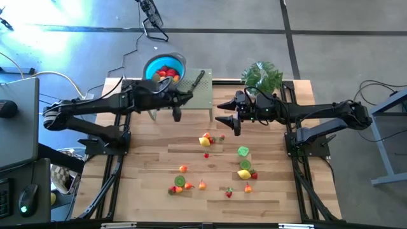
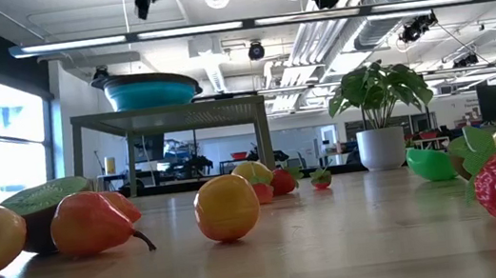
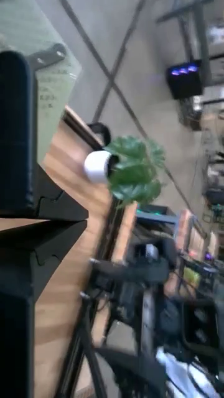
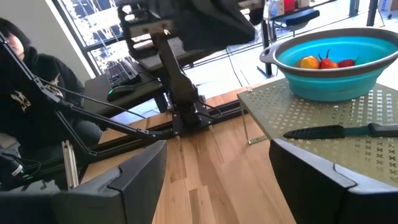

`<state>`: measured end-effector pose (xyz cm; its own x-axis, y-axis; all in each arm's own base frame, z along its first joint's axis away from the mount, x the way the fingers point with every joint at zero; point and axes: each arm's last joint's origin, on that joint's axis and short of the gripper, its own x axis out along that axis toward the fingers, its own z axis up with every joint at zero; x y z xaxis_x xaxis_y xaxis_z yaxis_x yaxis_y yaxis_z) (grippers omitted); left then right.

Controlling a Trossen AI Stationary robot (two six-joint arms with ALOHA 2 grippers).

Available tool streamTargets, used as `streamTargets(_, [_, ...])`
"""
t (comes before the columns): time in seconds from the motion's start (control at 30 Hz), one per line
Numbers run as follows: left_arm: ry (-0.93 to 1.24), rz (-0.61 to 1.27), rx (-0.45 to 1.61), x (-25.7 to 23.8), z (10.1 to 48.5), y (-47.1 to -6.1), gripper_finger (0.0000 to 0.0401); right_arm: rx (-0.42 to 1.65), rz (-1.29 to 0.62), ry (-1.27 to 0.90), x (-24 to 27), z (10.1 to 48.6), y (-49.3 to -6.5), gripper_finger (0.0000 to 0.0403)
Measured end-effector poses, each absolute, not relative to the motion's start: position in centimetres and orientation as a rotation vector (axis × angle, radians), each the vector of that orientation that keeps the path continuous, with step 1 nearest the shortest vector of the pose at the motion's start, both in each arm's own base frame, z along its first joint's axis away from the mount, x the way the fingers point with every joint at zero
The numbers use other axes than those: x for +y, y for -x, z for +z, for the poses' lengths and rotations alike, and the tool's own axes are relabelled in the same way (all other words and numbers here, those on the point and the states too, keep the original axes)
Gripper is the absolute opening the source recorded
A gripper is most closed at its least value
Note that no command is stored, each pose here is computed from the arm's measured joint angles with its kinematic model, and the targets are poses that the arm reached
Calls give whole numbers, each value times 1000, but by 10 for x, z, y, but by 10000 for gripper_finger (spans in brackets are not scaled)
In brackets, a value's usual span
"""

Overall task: Pick & Place Fruit
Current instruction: Put the orange pear into the strainer bowl on the shelf

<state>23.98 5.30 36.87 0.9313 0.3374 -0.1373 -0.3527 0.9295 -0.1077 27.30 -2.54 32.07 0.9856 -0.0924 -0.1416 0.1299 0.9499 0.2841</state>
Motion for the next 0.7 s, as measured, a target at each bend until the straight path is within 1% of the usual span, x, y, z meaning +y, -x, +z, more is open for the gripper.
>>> streamTargets(0.07, [111,336,120,48,370,-234,6,127,-113,-297,-25,321,-273,276])
streamTargets(0.23, [36,288,92,37,375,-231,6,127,-113,-297,-25,321,-273,276])
streamTargets(0.33, [26,276,79,35,378,-232,6,119,-112,-296,-25,322,-273,276])
streamTargets(0.5, [34,275,89,35,376,-232,6,119,-110,-296,-25,322,-273,276])
streamTargets(0.7, [151,275,79,34,376,-232,6,127,-62,-315,-24,321,-273,276])
